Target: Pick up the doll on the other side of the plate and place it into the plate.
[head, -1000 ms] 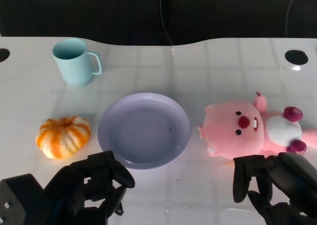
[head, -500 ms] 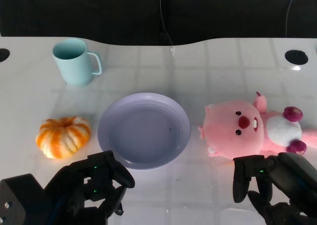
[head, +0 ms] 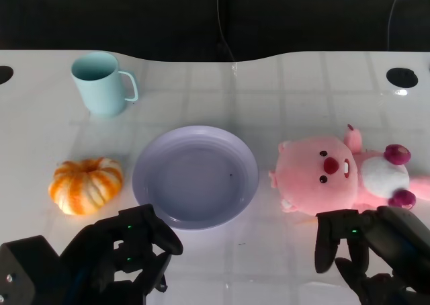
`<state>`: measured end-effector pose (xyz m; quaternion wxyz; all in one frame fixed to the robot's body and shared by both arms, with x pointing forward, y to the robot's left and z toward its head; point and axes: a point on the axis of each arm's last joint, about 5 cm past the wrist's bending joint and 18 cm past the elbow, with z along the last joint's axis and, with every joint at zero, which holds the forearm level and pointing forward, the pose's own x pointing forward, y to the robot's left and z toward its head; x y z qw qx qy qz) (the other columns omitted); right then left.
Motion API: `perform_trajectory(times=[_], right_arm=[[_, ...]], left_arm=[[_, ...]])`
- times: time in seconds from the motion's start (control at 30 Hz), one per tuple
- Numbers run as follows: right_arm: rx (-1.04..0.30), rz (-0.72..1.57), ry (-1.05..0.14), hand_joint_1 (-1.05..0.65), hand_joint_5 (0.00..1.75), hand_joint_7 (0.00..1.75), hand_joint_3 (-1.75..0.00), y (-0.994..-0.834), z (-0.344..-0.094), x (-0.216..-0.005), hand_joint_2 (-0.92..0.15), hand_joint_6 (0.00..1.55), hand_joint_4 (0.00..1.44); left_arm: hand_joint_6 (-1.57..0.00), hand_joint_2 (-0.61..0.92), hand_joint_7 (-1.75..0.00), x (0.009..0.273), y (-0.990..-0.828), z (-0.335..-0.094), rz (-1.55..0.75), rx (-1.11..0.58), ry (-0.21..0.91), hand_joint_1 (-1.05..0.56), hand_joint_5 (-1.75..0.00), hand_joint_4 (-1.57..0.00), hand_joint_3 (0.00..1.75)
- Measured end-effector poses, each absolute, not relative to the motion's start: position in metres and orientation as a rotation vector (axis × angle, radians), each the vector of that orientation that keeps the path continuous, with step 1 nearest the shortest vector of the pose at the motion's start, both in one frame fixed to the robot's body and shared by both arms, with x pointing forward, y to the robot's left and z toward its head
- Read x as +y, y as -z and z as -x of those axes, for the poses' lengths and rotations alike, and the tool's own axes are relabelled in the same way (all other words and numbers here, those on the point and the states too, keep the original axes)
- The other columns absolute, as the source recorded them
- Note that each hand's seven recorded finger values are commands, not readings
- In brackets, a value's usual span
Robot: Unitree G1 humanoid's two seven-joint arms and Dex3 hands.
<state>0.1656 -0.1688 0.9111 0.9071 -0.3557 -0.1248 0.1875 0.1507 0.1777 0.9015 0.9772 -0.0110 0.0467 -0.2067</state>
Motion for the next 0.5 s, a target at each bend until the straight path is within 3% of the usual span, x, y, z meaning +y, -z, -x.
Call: perform_trajectory(times=[0.1,0.2,0.33,0.43,0.5], right_arm=[[-0.270,0.708,-0.343,0.01,1.22,0.79,-1.04,-0.911,-0.166,-0.168,-0.41,0.85,0.86],[-0.278,0.689,-0.307,-0.03,1.04,0.64,-0.92,-0.911,-0.166,-0.167,-0.44,0.79,0.82],[-0.287,0.673,-0.251,-0.17,0.72,0.35,-0.52,-0.913,-0.167,-0.169,-0.66,0.63,0.69],[-0.314,0.656,-0.204,-0.27,0.72,0.27,-0.25,-0.917,-0.169,-0.170,-0.83,0.49,0.56],[-0.336,0.651,-0.177,-0.31,0.74,0.25,-0.16,-0.922,-0.170,-0.170,-0.88,0.42,0.49]], left_arm=[[-0.71,0.60,-1.36,0.178,-0.902,-0.151,0.022,0.094,0.416,-0.34,-1.75,-0.64,1.04],[-0.71,0.60,-1.36,0.178,-0.902,-0.151,0.022,0.094,0.416,-0.34,-1.75,-0.63,1.03],[-0.70,0.61,-1.37,0.178,-0.902,-0.151,0.022,0.094,0.415,-0.33,-1.75,-0.63,1.02],[-0.70,0.60,-1.38,0.178,-0.902,-0.151,0.022,0.094,0.415,-0.33,-1.75,-0.62,1.03],[-0.69,0.60,-1.38,0.178,-0.902,-0.151,0.022,0.094,0.415,-0.32,-1.75,-0.61,1.03]])
